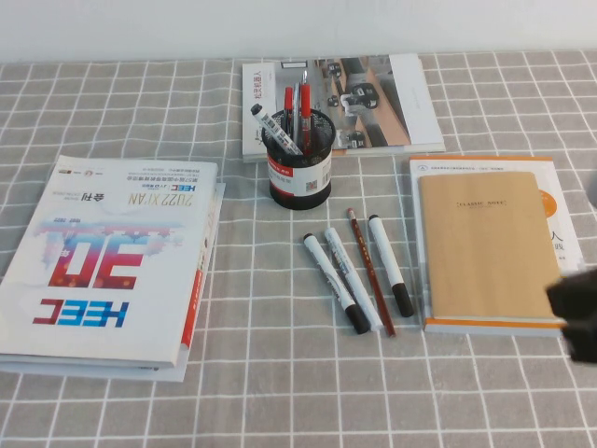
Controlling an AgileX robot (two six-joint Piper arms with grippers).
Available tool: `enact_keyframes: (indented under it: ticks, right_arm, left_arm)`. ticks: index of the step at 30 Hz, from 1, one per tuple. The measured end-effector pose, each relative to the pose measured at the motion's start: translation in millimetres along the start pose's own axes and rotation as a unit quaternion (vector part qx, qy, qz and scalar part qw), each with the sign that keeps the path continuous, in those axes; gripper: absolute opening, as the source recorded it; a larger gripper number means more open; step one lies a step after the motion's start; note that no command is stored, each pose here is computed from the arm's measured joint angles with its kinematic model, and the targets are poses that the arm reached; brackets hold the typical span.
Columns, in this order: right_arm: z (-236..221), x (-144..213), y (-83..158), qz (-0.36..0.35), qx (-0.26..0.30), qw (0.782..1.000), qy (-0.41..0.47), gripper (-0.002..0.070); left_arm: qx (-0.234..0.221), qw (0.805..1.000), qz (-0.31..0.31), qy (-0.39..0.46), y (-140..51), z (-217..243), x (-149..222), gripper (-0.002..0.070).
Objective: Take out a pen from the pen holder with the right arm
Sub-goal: 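Take a marker out of the pen holder and lay it on the table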
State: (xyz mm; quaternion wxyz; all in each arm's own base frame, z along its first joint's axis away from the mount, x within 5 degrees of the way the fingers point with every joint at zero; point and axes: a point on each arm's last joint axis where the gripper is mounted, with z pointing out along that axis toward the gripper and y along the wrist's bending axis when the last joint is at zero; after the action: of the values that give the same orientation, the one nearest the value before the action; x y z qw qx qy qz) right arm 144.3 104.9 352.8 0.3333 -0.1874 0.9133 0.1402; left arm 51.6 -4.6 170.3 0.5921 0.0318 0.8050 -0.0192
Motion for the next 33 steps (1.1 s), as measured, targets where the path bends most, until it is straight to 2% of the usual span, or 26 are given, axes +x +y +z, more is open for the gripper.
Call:
enact_keyframes:
  ticks: [9, 16, 20, 23, 27, 33]
  right_arm:
    - [-34, 48, -9, 0.018, -0.024, 0.999, -0.027, -0.0012]
    - [-39, 57, -12, 0.007, -0.014, 1.000, -0.011, -0.0012]
    - [-26, 57, -14, -0.015, -0.002, 1.000, -0.024, -0.0012]
    - [-10, 57, -17, -0.025, 0.004, 0.998, -0.059, -0.0012]
    - [16, 75, -35, 0.006, 0.032, 0.992, -0.119, -0.0012]
    - [35, 127, -69, 0.065, 0.110, 0.958, -0.257, -0.0012]
  left_arm:
    - [0.000, 1.000, 0.000, 0.000, 0.0, 0, 0, -0.0005]
    - [0.000, 1.000, 0.000, 0.000, 0.0, 0, 0, -0.0005]
    - [0.000, 1.000, 0.000, 0.000, 0.0, 0, 0, -0.0005]
    - [0.000, 1.000, 0.000, 0.000, 0.0, 0, 0, -0.0005]
    - [0.000, 1.000, 0.000, 0.000, 0.0, 0, 0, -0.0005]
    - [0.000, 1.000, 0.000, 0.000, 0.0, 0, 0, -0.0005]
